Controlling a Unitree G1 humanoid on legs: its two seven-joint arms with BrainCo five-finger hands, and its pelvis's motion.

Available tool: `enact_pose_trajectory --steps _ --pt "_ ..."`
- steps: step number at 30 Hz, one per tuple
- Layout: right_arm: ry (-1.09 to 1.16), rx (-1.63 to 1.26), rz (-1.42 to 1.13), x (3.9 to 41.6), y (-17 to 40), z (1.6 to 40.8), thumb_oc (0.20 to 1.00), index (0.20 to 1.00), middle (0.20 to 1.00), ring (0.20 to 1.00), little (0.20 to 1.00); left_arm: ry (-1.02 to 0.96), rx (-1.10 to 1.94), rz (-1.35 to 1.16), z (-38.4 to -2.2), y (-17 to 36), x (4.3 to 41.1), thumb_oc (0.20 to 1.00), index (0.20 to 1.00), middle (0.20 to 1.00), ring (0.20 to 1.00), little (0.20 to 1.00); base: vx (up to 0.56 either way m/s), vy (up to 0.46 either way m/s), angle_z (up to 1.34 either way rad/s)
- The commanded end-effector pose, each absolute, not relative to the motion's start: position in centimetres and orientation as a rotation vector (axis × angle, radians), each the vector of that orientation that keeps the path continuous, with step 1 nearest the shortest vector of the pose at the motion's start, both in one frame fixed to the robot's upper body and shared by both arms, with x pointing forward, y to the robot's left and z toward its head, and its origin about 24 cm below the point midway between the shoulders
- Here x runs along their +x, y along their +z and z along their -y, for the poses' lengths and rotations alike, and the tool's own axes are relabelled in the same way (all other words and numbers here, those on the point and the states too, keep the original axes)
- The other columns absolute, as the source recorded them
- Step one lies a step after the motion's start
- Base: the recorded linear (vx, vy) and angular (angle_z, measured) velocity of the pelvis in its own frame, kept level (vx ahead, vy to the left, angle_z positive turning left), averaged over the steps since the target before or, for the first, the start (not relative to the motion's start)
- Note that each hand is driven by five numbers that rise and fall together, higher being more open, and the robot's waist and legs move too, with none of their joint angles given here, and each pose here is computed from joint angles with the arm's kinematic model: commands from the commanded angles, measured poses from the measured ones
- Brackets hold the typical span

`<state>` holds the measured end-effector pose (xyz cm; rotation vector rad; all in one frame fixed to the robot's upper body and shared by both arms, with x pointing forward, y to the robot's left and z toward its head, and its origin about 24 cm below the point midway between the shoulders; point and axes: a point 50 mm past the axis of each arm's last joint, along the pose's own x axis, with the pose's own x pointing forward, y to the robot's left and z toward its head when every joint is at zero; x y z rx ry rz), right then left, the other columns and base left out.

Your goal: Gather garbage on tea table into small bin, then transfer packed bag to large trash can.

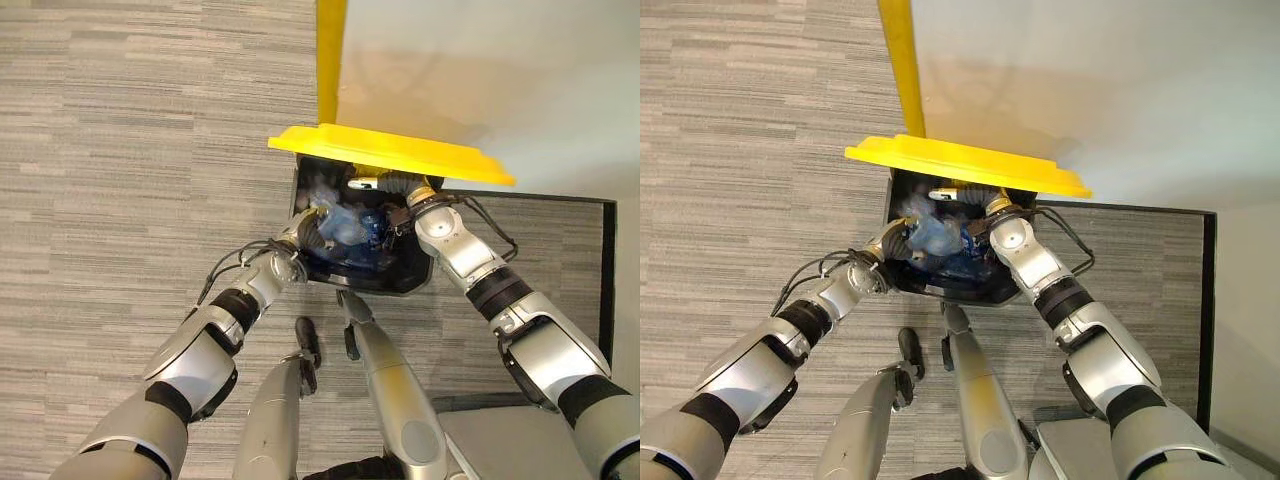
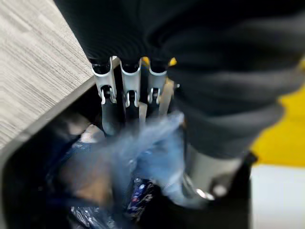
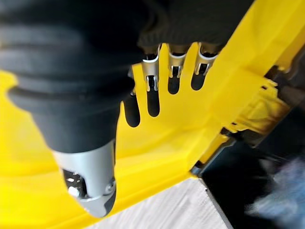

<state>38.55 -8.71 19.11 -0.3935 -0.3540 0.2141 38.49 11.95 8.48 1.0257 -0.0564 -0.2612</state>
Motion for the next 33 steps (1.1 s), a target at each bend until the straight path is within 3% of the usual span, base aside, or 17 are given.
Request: enact_pose_trajectory --steps 1,11,17,18,21,33 --pt "0.248 -0.335 0.462 37.5 20.0 8.3 1.000 1.000 1.000 1.000 1.000 -0.275 1.003 0.066 -12.3 6.6 36.9 1.000 1.000 1.000 1.000 1.000 0.00 0.000 0.00" --pt "0.259 -0.285 0.311 35.0 13.8 10.9 1.000 1.000 1.000 1.000 1.000 -0.191 0.695 -0.026 -16.0 3.6 33.2 1.000 1.000 1.000 1.000 1.000 -0.02 -0.023 0.04" --pt "0.214 -0.263 0.147 32.5 8.6 13.7 1.000 1.000 1.000 1.000 1.000 -0.024 0.520 -0.169 -22.6 1.0 28.6 1.000 1.000 1.000 1.000 1.000 -0.06 -0.003 0.07" --pt "0.179 -0.291 0.036 31.2 5.7 15.5 1.000 1.000 1.000 1.000 1.000 0.090 0.482 -0.269 -26.2 -0.6 25.6 1.000 1.000 1.000 1.000 1.000 -0.03 0.019 -0.20" --pt "0.129 -0.313 -0.094 28.5 2.2 17.9 1.000 1.000 1.000 1.000 1.000 0.189 0.473 -0.387 -28.8 -2.6 22.6 1.000 1.000 1.000 1.000 1.000 -0.20 0.037 -0.51" --pt "0.011 -0.358 -0.445 22.1 -5.5 21.9 1.000 1.000 1.000 1.000 1.000 0.241 0.417 -0.617 -29.8 -7.0 17.6 1.000 1.000 1.000 1.000 1.000 0.01 -0.062 -0.03"
